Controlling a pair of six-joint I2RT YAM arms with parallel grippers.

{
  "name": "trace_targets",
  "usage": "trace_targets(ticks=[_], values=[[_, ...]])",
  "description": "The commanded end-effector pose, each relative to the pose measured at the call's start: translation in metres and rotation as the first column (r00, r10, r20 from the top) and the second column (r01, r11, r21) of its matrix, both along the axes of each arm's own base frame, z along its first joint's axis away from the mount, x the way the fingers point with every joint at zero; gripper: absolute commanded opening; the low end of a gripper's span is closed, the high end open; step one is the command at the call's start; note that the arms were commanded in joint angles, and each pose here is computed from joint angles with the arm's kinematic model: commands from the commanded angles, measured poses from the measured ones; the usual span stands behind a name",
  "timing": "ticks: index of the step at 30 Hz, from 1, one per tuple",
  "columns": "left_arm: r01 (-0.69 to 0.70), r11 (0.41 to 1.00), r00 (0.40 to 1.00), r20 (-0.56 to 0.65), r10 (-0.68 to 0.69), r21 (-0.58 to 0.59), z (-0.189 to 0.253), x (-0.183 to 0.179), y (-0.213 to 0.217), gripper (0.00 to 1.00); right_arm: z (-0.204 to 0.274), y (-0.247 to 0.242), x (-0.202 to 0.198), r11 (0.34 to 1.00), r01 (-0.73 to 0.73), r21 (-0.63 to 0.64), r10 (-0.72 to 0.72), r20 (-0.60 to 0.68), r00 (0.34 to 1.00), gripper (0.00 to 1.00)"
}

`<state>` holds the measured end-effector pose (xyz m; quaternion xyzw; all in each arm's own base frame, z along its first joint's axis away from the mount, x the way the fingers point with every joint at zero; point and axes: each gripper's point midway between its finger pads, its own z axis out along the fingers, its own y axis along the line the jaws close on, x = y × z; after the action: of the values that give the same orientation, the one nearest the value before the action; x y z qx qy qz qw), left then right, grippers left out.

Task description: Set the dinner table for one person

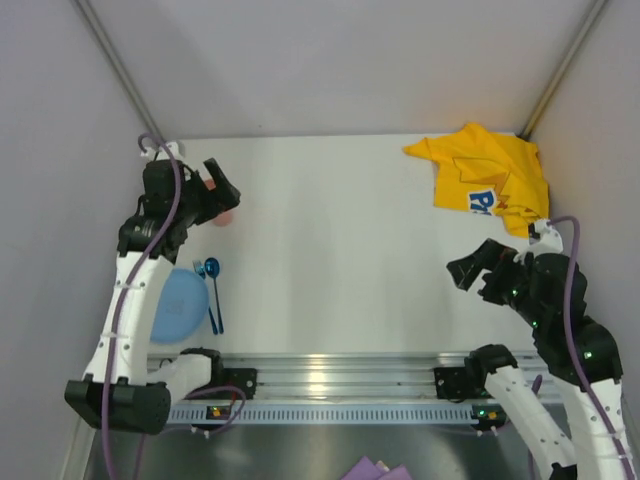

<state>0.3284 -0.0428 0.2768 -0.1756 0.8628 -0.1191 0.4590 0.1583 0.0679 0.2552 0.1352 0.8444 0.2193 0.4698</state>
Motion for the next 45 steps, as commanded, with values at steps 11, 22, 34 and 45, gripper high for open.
trace_targets(ticks=[11,22,34,45], values=[[0.080,0.973,0.995,-0.040,-0.090,-0.214,-0.041,-0.019,-0.038,0.97,-0.035,0.009,0.158,0.978,0.008,-0.209,-0.081,-0.340,0.937,1.00],[0.152,0.966,0.985,-0.043,-0.164,-0.207,-0.041,-0.007,-0.048,0.90,-0.096,-0.045,0.337,0.922,0.042,-0.385,-0.224,-0.440,0.870,1.00],[0.141,0.965,0.982,-0.094,-0.165,-0.220,-0.067,-0.007,-0.052,0.90,-0.189,-0.055,0.376,0.920,0.028,-0.391,-0.259,-0.553,0.792,1.00],[0.101,0.968,0.982,-0.133,-0.134,-0.231,-0.086,0.032,-0.055,0.89,-0.242,-0.054,0.346,0.907,-0.058,-0.418,-0.261,-0.664,0.701,0.27]])
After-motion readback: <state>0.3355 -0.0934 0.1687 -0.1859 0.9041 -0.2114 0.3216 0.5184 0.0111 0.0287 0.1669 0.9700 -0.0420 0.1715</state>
